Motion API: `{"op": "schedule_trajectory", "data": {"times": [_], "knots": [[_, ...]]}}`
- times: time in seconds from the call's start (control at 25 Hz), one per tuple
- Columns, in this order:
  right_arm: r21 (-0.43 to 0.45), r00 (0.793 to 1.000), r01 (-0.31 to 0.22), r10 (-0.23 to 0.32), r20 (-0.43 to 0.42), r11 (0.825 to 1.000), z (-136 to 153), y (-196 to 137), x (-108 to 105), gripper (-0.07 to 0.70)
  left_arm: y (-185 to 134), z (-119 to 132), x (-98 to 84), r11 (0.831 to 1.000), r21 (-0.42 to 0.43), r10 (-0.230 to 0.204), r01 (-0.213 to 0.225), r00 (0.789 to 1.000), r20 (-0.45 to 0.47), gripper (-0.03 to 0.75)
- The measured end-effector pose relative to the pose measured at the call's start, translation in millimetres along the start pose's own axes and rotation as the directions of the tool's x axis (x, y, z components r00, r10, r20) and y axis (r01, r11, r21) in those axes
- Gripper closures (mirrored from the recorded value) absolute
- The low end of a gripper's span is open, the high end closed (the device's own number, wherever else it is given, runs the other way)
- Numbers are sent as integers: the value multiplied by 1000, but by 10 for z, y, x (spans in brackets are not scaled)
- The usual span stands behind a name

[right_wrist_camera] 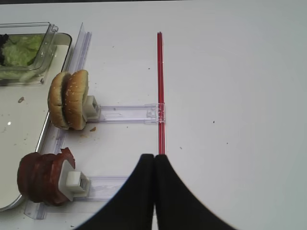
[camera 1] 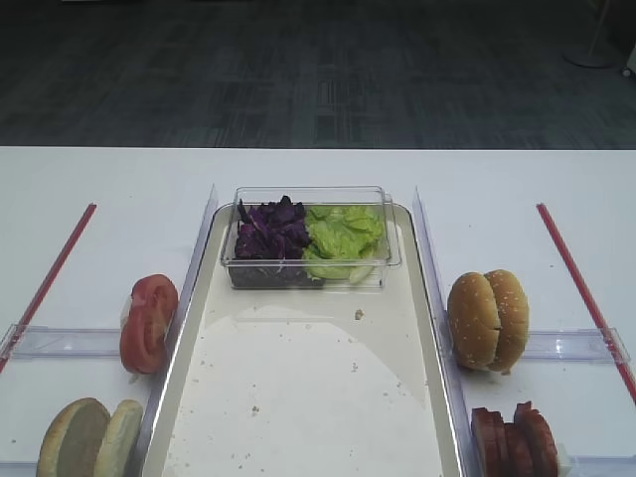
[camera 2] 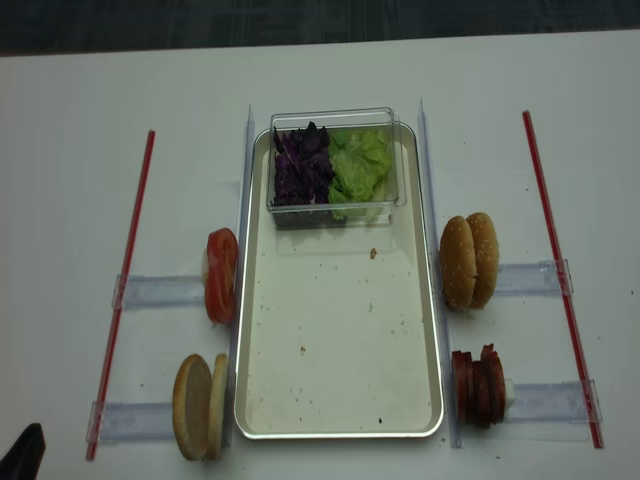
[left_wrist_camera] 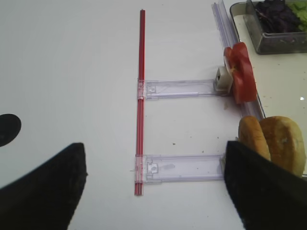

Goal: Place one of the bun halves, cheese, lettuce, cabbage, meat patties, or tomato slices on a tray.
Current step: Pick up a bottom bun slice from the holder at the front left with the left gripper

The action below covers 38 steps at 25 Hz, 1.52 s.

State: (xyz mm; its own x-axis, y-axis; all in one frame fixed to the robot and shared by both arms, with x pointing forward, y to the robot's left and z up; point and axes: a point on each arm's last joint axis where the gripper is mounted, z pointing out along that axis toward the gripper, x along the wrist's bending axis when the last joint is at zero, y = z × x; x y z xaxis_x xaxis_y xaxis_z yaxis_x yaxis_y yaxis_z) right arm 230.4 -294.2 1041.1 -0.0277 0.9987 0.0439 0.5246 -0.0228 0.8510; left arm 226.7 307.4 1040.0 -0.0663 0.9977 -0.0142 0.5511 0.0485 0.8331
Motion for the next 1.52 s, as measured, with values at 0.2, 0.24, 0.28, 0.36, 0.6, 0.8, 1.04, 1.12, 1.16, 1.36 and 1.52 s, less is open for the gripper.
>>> {"op": "schedule_trajectory", "data": {"times": [0.2,0.24,0.28,0.36,0.6,0.8,1.04,1.12,1.16,1.36,1.52], "knots": [[0,1000,0,0,0,1000,0,0,0,267,0,0,0,1000,0,0,0,1000,0,170],[0,1000,0,0,0,1000,0,0,0,267,0,0,0,1000,0,0,0,1000,0,170],[0,1000,0,0,0,1000,0,0,0,267,0,0,0,1000,0,0,0,1000,0,170],[0,1000,0,0,0,1000,0,0,0,267,0,0,0,1000,0,0,0,1000,0,170],[0,1000,0,0,0,1000,0,0,0,267,0,0,0,1000,0,0,0,1000,0,170],[0,1000,0,0,0,1000,0,0,0,267,0,0,0,1000,0,0,0,1000,0,170],[0,1000,0,0,0,1000,0,0,0,267,0,0,0,1000,0,6,-6,1000,0,170],[0,1000,0,0,0,1000,0,0,0,267,-2,0,0,1000,2,10,-10,1000,0,170],[0,1000,0,0,0,1000,0,0,0,267,-6,0,0,1000,6,9,-9,1000,0,171],[0,1000,0,0,0,1000,0,0,0,267,73,46,-6,990,143,14,-13,1000,-9,200],[0,1000,0,0,0,1000,0,0,0,267,199,244,-27,950,312,26,-20,1000,-14,211]]}}
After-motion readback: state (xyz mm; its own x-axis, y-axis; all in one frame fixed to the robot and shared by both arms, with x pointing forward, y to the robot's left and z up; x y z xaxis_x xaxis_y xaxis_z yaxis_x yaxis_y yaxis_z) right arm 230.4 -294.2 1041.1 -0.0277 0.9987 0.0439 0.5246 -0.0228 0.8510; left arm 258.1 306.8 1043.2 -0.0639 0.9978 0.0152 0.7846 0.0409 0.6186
